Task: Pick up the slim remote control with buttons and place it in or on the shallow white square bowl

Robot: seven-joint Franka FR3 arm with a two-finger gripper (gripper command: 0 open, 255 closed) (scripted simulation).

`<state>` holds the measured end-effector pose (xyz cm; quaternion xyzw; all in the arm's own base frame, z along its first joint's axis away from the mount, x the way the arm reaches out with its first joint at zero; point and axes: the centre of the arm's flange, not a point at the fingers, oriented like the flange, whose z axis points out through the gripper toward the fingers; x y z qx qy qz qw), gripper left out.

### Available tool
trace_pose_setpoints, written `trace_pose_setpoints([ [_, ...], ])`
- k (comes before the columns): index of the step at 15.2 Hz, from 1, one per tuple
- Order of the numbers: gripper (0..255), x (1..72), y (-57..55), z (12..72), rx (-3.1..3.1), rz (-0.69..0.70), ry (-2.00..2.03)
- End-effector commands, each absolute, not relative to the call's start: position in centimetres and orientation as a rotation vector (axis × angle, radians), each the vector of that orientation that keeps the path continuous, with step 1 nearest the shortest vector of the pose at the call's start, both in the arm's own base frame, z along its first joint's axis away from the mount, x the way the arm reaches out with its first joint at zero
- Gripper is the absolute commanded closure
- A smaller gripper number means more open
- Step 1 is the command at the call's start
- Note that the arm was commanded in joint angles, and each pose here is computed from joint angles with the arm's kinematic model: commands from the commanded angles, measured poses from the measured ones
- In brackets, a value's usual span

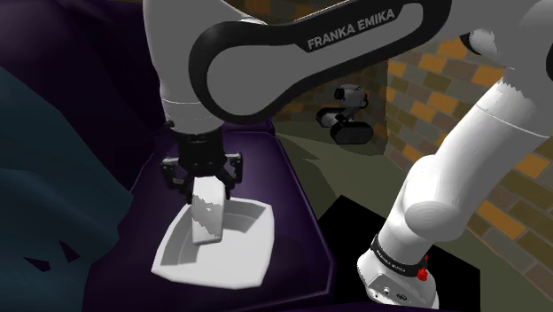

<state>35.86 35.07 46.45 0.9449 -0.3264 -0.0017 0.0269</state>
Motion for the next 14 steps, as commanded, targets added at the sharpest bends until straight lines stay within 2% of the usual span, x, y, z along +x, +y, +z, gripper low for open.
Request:
trace_pose_setpoints([
  [1, 255, 33.2, 35.1, 46.3, 2.918, -0.006, -1.011],
  [14, 255, 31.8, 35.1, 40.0, 2.918, -0.006, -1.011],
])
